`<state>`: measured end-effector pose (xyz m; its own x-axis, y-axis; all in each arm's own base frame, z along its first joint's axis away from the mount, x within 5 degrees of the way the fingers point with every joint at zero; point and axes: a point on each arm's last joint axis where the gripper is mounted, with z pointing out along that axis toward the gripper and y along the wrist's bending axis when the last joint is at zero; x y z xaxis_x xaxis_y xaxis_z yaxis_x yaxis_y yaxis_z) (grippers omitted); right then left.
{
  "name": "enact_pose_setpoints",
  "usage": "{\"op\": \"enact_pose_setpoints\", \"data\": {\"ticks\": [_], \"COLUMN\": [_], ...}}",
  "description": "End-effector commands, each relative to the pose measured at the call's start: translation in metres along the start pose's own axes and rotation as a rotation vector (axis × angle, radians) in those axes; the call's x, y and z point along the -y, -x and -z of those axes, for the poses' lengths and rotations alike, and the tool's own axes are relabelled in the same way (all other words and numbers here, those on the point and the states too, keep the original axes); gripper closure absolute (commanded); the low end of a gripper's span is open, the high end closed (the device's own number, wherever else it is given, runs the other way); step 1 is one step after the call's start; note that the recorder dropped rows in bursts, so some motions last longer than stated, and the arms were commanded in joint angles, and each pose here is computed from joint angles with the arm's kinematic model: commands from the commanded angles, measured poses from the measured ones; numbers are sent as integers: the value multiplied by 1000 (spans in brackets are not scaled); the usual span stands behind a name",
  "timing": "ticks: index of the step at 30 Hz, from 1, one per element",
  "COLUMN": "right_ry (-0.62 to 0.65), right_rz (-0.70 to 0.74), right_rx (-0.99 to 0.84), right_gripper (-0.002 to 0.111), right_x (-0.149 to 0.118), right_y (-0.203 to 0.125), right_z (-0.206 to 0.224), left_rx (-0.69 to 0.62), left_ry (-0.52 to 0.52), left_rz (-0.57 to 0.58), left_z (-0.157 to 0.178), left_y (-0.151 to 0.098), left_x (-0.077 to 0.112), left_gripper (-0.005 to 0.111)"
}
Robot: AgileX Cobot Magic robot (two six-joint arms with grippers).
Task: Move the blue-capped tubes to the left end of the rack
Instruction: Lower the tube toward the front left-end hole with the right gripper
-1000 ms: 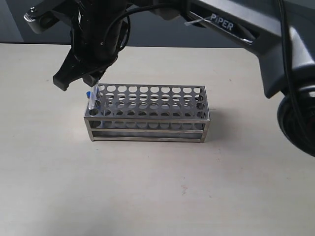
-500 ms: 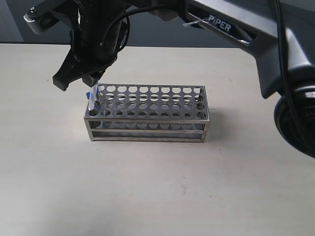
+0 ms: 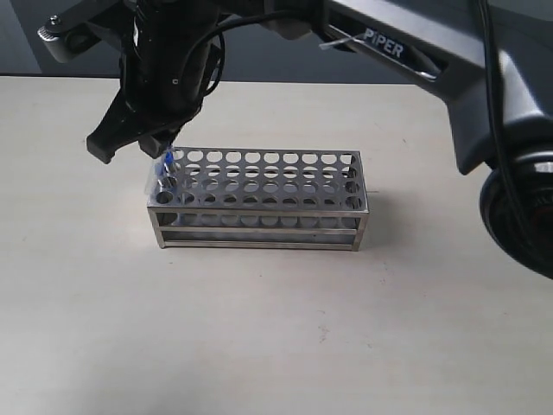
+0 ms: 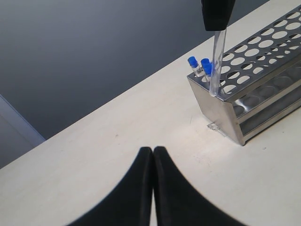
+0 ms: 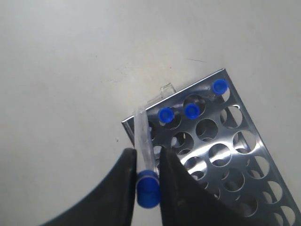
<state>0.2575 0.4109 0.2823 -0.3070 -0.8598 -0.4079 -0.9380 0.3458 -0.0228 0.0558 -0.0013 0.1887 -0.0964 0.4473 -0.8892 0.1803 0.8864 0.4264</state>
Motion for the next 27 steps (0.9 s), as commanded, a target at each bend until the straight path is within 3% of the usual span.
{"op": "enact_pose_setpoints", "data": {"ticks": [1,9,17,27], "right_ry": [-3,-35,-10,-47], "right_rz": [0,0,-13,3], "right_rx": [18,67,-45,-61], "right_gripper": [109,109,109,109], "right_x": [-1,-1,-3,-2], "right_y": [1,2,-17,-23], "right_z": [9,37,13,19], "left_rx": [8,8,8,8], "left_ry": [-3,-3,-3,-3], "left_rz": [5,5,5,5], "left_z": [0,0,0,0], "left_y": [2,2,2,2], "left_x": [0,0,0,0], "left_gripper": [106,106,106,106]}}
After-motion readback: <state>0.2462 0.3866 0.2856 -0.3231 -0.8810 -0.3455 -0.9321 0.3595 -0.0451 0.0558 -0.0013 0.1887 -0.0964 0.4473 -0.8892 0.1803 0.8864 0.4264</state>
